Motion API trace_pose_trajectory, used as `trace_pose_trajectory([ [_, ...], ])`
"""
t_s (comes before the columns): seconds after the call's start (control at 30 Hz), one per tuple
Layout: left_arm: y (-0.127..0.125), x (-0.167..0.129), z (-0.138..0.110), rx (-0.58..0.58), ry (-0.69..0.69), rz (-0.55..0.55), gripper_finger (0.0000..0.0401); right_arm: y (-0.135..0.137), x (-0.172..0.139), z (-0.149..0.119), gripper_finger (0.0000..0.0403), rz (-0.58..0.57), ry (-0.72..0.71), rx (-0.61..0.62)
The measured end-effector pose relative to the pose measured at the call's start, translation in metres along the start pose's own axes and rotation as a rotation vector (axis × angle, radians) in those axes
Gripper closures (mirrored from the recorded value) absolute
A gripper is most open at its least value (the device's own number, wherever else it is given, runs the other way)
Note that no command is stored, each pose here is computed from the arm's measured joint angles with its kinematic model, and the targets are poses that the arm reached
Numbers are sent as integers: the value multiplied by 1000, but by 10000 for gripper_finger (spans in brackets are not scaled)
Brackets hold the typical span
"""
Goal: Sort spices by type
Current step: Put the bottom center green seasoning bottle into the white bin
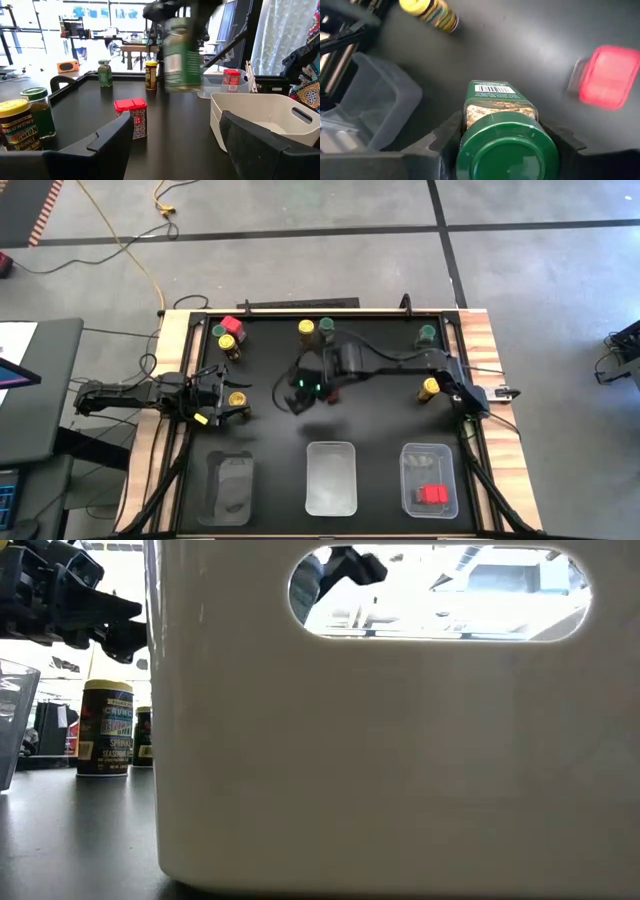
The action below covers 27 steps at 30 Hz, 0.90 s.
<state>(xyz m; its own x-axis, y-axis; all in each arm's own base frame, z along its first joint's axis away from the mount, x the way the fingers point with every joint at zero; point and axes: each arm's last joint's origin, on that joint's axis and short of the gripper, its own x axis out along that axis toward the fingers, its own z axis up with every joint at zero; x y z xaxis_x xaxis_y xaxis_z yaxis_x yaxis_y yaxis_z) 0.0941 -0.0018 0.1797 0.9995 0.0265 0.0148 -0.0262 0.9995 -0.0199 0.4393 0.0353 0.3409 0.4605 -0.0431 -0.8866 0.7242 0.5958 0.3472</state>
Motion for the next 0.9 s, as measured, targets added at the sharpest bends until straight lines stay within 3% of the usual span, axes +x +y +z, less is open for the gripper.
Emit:
trace_pose_trajectory([
  [0.63,0,0,0,0,0,0,120,34,-26,-124,178,-160,51,197],
  [0.9,0,0,0,0,0,0,120,37,-16,-154,178,-246,49,339],
])
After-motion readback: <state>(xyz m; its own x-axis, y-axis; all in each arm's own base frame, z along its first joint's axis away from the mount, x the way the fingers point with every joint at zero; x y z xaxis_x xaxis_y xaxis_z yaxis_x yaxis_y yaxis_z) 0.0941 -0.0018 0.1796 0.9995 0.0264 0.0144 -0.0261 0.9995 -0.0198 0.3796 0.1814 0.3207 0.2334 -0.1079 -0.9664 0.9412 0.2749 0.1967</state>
